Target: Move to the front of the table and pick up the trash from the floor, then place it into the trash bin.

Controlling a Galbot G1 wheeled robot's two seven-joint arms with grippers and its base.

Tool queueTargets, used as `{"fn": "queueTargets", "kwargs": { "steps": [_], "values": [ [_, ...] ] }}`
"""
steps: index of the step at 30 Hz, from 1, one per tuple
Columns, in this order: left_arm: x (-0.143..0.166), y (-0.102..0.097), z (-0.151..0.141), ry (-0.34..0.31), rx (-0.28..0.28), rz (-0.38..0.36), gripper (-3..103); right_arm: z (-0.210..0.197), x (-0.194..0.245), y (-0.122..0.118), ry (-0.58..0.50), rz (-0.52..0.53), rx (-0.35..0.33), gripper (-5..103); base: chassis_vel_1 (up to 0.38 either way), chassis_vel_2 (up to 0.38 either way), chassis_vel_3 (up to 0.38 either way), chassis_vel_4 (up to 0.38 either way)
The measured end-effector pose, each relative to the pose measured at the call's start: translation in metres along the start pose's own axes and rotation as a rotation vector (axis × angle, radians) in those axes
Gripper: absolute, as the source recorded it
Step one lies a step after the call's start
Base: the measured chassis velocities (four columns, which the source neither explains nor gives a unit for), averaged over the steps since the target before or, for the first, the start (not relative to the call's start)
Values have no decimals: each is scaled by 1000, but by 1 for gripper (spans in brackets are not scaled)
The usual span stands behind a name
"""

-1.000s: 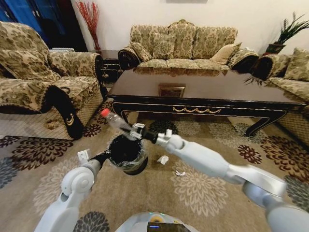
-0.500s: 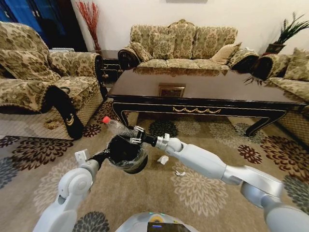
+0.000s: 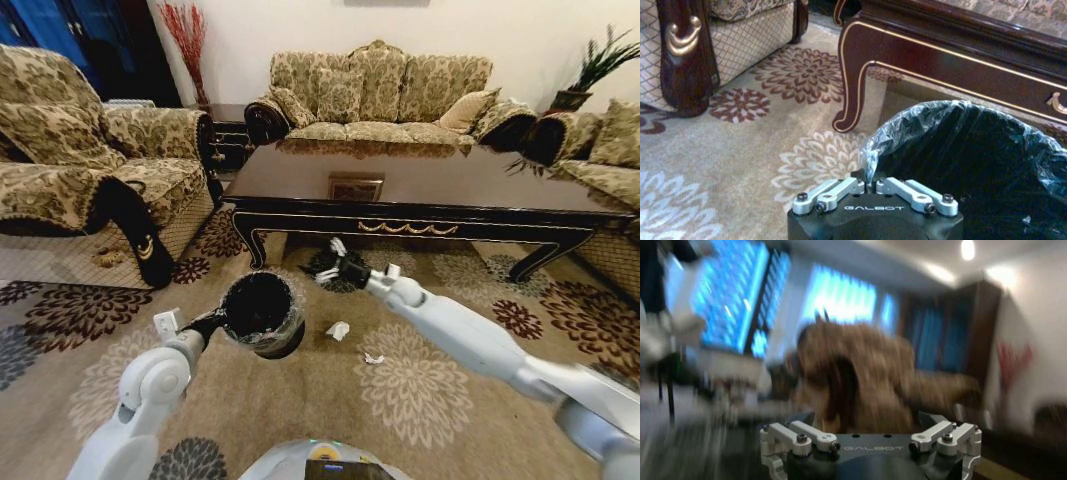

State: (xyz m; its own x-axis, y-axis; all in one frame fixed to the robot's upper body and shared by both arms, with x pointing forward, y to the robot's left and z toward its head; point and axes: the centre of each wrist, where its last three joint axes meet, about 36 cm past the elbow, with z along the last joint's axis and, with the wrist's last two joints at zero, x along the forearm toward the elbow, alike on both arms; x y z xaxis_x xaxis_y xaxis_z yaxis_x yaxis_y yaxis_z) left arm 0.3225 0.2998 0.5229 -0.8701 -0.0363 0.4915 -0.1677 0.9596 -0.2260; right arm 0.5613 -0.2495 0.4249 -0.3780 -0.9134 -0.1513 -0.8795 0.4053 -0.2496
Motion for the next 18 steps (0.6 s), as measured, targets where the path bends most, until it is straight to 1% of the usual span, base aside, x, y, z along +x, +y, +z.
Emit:
{"fn": "queueTargets", "kwargs": {
  "steps": [1,2,3,4,6,7,9,10,11,13,14,15,16,17,18],
  "values": [
    [2,-1,-1,-5,-1,2,3,16,22,-1,96,10,-31,100,0,0,0,0],
    [3,-1,-2,-8,-1,2,3,28,39,-5,177,-7,-67,100,0,0,0,0],
    [3,-1,-2,-8,-1,2,3,28,39,-5,177,-7,-67,100,0,0,0,0],
    [5,0,-2,-12,-2,1,3,39,54,-10,262,-37,-100,100,0,0,0,0],
    [8,0,-3,-17,-3,-2,3,54,74,-20,377,-87,-113,100,0,0,0,0],
    [8,0,-3,-17,-3,-2,3,54,74,-20,377,-87,-113,100,0,0,0,0],
    [12,1,-4,-22,-5,-7,3,80,101,-36,518,-162,-104,100,0,0,0,0],
    [13,1,-4,-23,-5,-8,3,88,109,-38,550,-175,-106,100,0,0,0,0],
    [13,1,-4,-23,-5,-8,3,88,109,-38,550,-175,-106,100,0,0,0,0],
    [15,1,-4,-24,-5,-9,3,109,128,-43,613,-219,-117,100,0,0,0,0],
    [15,1,-4,-24,-5,-9,3,109,128,-43,613,-219,-117,100,0,0,0,0],
    [16,1,-4,-26,-4,-9,3,125,143,-42,658,-257,-134,100,0,0,0,0],
    [16,1,-4,-26,-4,-9,3,131,149,-40,678,-271,-143,100,0,0,0,0],
    [16,0,-3,-26,-3,-9,3,143,160,-33,714,-283,-164,100,0,0,0,0],
    [16,0,-3,-26,-3,-9,3,143,160,-33,714,-283,-164,100,0,0,0,0]
  ]
}}
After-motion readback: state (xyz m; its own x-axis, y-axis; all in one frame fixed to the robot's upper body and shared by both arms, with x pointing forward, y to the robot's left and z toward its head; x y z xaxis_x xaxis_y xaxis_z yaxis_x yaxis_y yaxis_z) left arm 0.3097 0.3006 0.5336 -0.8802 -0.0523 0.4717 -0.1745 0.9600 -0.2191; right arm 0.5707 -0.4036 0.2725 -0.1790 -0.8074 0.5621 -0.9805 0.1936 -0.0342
